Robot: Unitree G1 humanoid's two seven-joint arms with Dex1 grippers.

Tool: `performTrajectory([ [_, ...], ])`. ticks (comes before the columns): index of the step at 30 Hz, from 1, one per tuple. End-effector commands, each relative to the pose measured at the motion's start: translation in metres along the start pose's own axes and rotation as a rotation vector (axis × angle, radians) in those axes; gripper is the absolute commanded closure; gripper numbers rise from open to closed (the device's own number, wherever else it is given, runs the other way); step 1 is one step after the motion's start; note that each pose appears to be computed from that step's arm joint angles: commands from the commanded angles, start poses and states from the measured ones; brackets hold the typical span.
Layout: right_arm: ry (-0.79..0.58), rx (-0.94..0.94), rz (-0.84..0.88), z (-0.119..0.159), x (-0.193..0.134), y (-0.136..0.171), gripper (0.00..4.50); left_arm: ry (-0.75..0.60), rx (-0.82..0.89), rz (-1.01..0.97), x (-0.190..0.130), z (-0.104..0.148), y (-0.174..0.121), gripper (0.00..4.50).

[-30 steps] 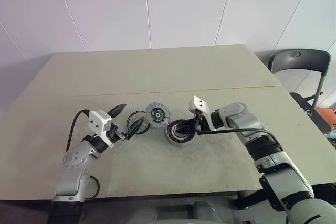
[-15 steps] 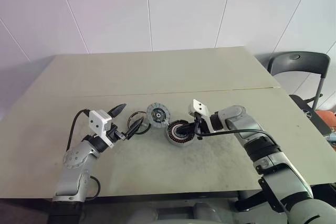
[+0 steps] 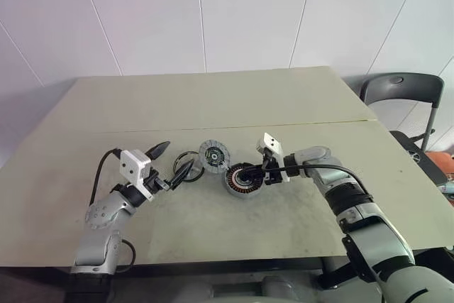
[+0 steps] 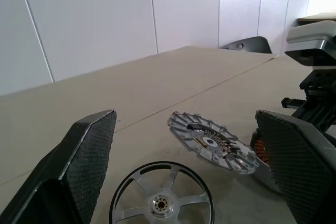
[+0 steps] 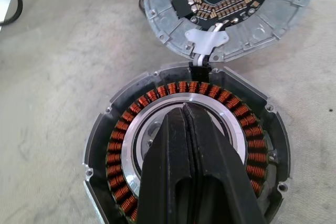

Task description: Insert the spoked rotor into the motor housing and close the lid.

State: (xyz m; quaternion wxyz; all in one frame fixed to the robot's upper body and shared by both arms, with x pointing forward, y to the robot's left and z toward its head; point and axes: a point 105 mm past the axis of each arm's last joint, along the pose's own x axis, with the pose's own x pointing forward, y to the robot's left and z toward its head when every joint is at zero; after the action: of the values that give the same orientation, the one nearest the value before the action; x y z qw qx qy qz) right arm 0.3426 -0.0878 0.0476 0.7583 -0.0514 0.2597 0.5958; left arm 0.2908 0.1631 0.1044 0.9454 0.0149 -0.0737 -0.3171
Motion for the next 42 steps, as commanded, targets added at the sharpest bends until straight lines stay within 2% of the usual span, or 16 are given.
performTrajectory([
  [1, 0.114, 0.074, -0.092, -0.032, -0.007, -0.012, 4.48, -0.035, 0.033, -0.021, 0.003, 0.013, -0.002, 0.0],
  [4, 0.134, 0.075, -0.026, -0.038, -0.006, -0.002, 4.48, -0.034, 0.032, -0.02, 0.003, 0.013, -0.002, 0.0],
  [5, 0.1, 0.074, -0.004, -0.033, -0.005, 0.001, 4.48, -0.034, 0.032, -0.02, 0.002, 0.013, -0.002, 0.0],
  [9, -0.152, 0.059, 0.121, 0.021, -0.006, 0.018, 4.48, -0.051, 0.005, -0.009, 0.0, 0.016, -0.001, 0.0],
  [12, -0.22, 0.026, 0.121, 0.043, -0.012, 0.019, 4.48, -0.058, -0.047, 0.013, -0.01, 0.017, -0.001, 0.0],
  [20, -0.23, -0.079, 0.114, 0.07, -0.025, 0.02, 4.48, -0.081, -0.26, 0.171, -0.043, 0.014, 0.004, 0.0],
  [25, -0.192, -0.153, 0.137, 0.076, -0.038, 0.025, 4.48, -0.019, -0.435, 0.342, -0.059, -0.009, 0.017, 0.0],
  [29, -0.178, -0.189, 0.147, 0.079, -0.046, 0.029, 4.48, -0.019, -0.584, 0.382, -0.052, -0.017, 0.017, 0.0],
  [31, -0.18, -0.199, 0.129, 0.082, -0.05, 0.026, 4.48, 0.014, -0.713, 0.369, -0.041, -0.026, 0.011, 0.0],
  [34, -0.183, -0.203, 0.118, 0.083, -0.052, 0.025, 4.48, 0.052, -0.814, 0.367, -0.031, -0.034, 0.008, 0.0],
  [42, -0.194, -0.202, 0.104, 0.083, -0.053, 0.026, 4.48, 0.142, -0.944, 0.423, -0.02, -0.05, 0.02, 0.0],
])
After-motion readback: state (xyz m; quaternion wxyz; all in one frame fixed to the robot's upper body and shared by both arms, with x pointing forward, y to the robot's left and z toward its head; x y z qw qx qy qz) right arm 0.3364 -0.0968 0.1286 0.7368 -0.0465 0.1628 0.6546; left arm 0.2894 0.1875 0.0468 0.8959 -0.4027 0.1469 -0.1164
